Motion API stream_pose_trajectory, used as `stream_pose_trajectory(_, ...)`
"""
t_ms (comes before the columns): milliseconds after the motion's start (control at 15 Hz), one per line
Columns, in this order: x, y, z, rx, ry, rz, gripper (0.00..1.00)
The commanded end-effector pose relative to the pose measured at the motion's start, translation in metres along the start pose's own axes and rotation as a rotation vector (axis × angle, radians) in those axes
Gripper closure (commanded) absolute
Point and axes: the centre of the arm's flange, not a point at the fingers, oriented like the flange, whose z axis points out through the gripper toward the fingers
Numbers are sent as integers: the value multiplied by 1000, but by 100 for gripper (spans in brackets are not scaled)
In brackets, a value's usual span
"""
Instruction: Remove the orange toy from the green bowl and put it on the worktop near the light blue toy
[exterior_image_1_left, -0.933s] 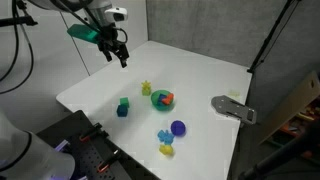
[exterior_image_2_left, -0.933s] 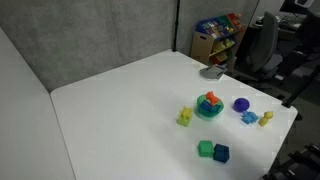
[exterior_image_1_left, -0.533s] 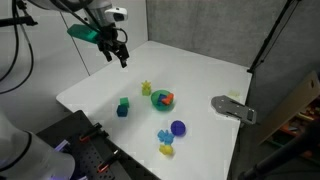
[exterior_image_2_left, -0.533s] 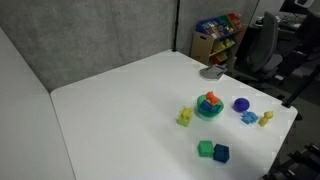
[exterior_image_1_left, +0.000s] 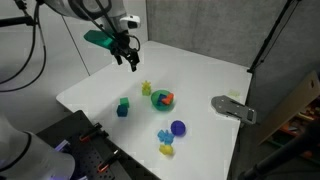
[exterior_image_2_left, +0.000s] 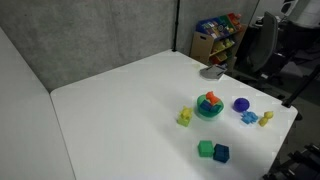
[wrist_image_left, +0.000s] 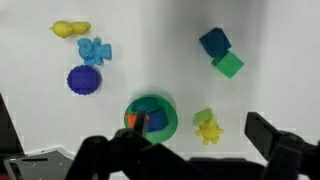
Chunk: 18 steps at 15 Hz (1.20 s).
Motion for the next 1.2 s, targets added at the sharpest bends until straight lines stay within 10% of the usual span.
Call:
stream_pose_trajectory(0,43,17,19,-2,-13,30,0)
stream_pose_trajectory(1133,154,73,214,-81,-102,52,0)
